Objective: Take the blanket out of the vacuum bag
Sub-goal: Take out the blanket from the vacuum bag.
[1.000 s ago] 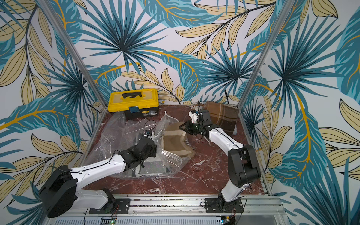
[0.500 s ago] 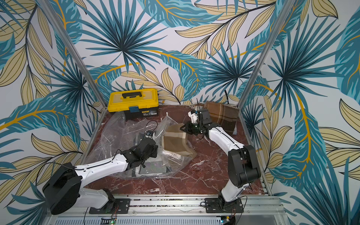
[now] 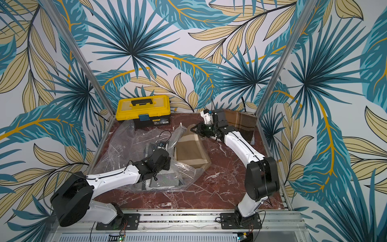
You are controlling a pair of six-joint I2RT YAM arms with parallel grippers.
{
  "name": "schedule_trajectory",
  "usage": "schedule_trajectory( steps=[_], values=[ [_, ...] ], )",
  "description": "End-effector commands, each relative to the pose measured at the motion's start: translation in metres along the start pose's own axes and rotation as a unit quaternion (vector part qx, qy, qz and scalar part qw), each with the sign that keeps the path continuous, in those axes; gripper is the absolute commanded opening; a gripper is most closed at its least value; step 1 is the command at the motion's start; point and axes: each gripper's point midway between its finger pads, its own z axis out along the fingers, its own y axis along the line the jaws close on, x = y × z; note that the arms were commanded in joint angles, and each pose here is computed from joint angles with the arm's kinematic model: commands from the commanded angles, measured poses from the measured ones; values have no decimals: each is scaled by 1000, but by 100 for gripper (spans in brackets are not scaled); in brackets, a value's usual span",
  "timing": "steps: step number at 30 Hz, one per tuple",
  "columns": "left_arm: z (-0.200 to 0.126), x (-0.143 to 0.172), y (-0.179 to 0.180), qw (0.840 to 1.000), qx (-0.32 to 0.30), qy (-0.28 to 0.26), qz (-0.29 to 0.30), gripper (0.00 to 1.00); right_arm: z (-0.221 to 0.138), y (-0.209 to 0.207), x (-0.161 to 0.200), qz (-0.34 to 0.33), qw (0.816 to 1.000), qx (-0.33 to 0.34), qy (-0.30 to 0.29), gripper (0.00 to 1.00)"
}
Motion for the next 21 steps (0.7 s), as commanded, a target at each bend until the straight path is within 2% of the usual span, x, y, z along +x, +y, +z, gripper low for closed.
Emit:
schedule_trajectory(
  steps=[1, 4, 10, 15, 21],
  values=[
    [1, -5, -8, 1000, 12, -4, -4, 0, -1, 22, -21, -24, 999, -29, -23, 0],
    [-2, -6, -7, 1000, 12, -6, -3, 0, -12, 9, -36, -38, 998, 26, -41, 0],
    [-3, -4, -3, 1000, 4, -4, 2, 0, -39, -6, -98, -71, 987, 66, -130, 0],
    [-6, -2, 0, 1000, 3, -4, -2, 0, -59, -41, -156, -81, 972, 91, -201, 0],
    [-9, -1, 5, 1000, -7, -3, -1, 0, -87, -93, -206, -75, 951, 112, -277, 0]
  ],
)
